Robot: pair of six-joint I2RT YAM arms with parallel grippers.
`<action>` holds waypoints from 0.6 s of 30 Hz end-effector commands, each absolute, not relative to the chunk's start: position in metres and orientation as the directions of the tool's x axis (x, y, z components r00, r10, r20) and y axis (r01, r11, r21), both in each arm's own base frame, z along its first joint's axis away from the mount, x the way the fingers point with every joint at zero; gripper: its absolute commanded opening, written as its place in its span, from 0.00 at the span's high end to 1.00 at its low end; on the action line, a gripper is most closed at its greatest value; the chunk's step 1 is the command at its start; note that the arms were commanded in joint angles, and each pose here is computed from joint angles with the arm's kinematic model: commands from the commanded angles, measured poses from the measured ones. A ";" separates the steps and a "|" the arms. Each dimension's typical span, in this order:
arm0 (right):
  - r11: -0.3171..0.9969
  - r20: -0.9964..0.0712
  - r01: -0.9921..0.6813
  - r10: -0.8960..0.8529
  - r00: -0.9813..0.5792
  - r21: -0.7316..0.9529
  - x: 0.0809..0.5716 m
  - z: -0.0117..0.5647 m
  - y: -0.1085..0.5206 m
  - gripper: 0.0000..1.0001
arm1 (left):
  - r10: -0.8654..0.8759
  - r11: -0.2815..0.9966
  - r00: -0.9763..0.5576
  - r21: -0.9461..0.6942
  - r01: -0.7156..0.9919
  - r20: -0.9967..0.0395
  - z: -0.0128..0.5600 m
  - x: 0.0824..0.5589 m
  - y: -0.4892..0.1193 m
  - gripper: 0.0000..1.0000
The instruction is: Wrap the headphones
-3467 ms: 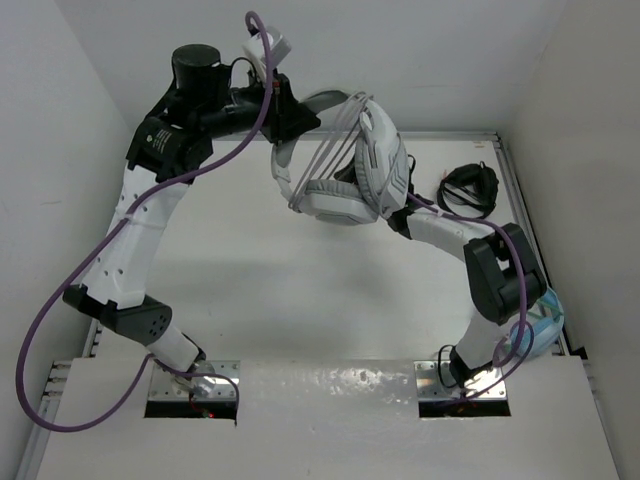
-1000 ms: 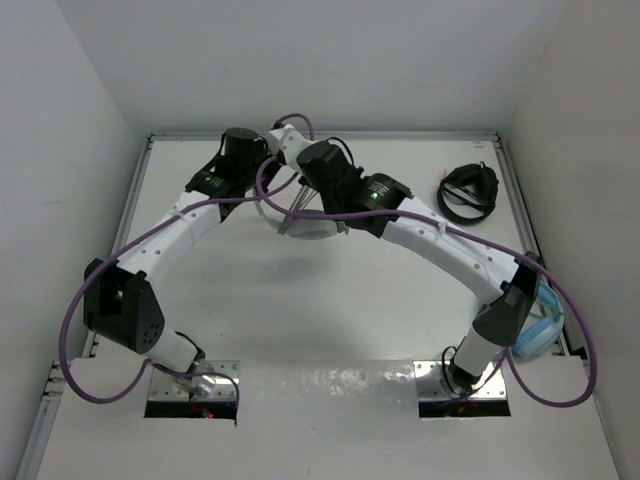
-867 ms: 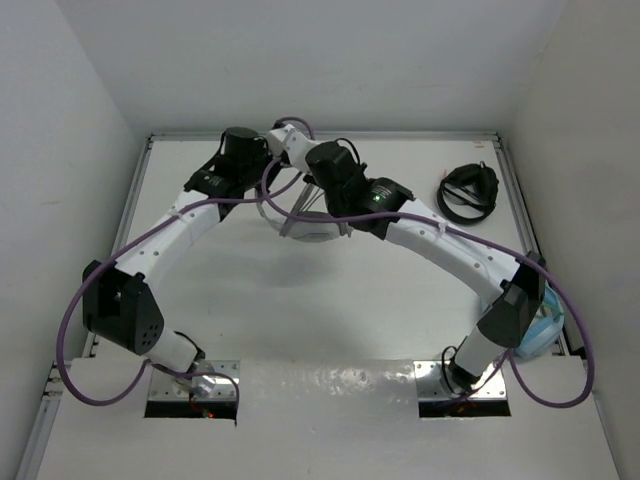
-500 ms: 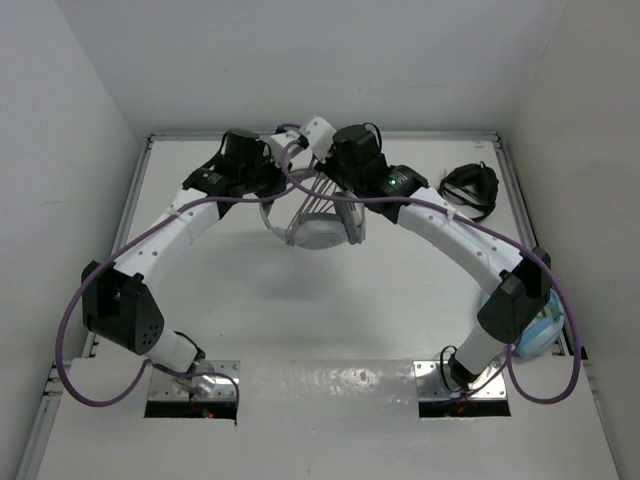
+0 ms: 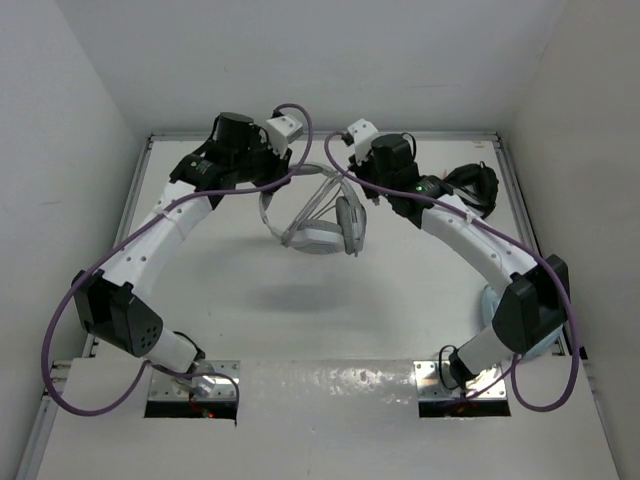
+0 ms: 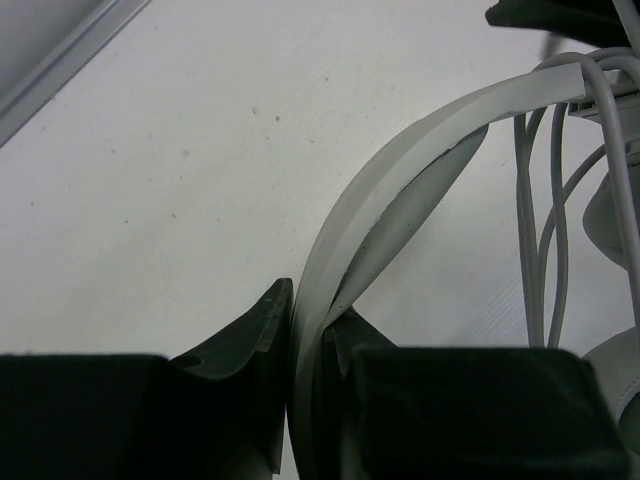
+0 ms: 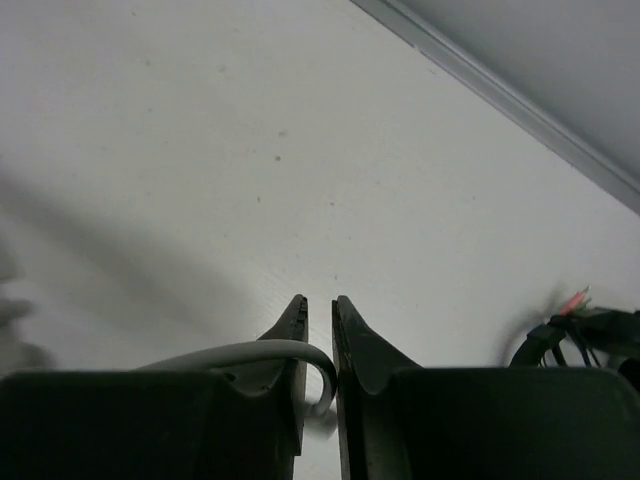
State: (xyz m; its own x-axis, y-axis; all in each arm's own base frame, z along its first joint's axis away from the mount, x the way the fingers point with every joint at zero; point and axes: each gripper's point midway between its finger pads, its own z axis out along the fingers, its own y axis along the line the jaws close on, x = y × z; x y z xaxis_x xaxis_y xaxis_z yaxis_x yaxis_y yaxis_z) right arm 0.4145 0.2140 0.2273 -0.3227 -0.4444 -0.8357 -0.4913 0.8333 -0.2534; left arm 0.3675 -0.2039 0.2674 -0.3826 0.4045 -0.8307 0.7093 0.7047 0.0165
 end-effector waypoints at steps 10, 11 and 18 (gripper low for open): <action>0.856 -0.918 -0.513 -0.254 -0.303 -0.067 0.399 0.235 0.226 0.75 | 0.262 0.648 -0.316 -0.076 0.758 -0.912 0.338 0.346 -0.228 1.00; 0.846 -0.918 -0.531 -0.250 -0.307 -0.053 0.396 0.233 0.230 0.67 | 0.239 0.655 -0.324 -0.094 0.750 -0.915 0.343 0.347 -0.229 1.00; 0.763 -0.904 -0.644 -0.236 -0.356 0.054 0.357 0.201 0.243 0.36 | 0.179 0.696 -0.326 -0.115 0.709 -0.928 0.361 0.356 -0.225 1.00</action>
State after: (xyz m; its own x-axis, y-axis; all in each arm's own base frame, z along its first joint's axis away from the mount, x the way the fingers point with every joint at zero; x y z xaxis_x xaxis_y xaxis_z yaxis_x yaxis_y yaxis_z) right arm 0.3805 0.2218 0.1987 -0.3726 -0.2609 -0.8906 -0.5418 0.8403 -0.0195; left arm 0.3511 -0.2098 0.2961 -0.4281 0.3335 -0.8400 0.7048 0.7050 -0.0792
